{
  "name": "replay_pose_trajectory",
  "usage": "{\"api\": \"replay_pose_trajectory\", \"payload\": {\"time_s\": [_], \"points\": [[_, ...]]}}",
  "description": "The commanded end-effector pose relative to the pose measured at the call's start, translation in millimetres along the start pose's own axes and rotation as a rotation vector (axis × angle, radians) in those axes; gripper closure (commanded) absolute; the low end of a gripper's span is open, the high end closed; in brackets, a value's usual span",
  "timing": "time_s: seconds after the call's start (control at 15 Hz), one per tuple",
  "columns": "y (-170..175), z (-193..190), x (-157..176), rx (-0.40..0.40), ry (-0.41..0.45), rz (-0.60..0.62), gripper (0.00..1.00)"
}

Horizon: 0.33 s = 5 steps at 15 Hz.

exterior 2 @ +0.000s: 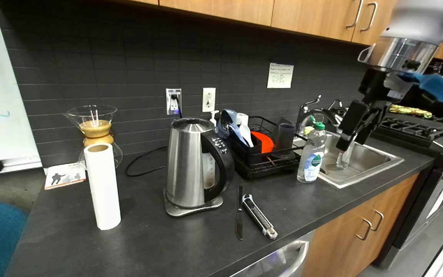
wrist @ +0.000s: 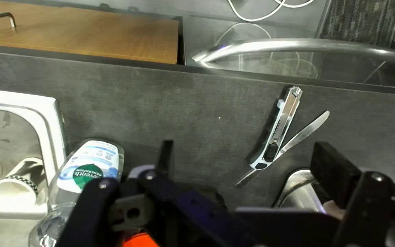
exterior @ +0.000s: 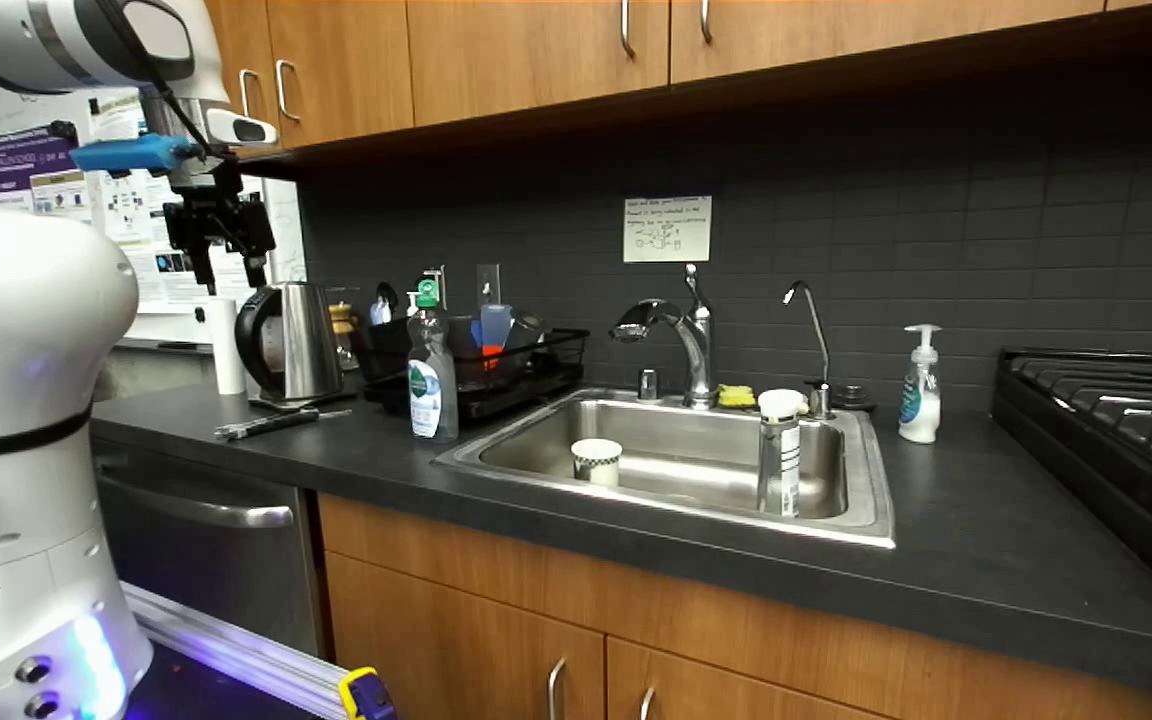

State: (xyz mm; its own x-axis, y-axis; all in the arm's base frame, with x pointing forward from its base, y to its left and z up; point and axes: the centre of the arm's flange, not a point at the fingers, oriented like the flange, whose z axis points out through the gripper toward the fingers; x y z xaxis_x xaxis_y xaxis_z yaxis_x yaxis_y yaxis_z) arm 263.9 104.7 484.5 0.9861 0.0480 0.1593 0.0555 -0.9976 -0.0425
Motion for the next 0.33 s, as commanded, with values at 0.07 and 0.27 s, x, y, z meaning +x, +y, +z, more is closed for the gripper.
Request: {"api": "replay_pose_trajectory", "payload": {"time_s": [0.07, 0.27], "points": [[17.5, -14.4, -18.8, 0.015, -0.016, 0.014, 0.0], [23.1, -19.0, -24.0, 0.016, -0.007, 0.045, 0.0]]}}
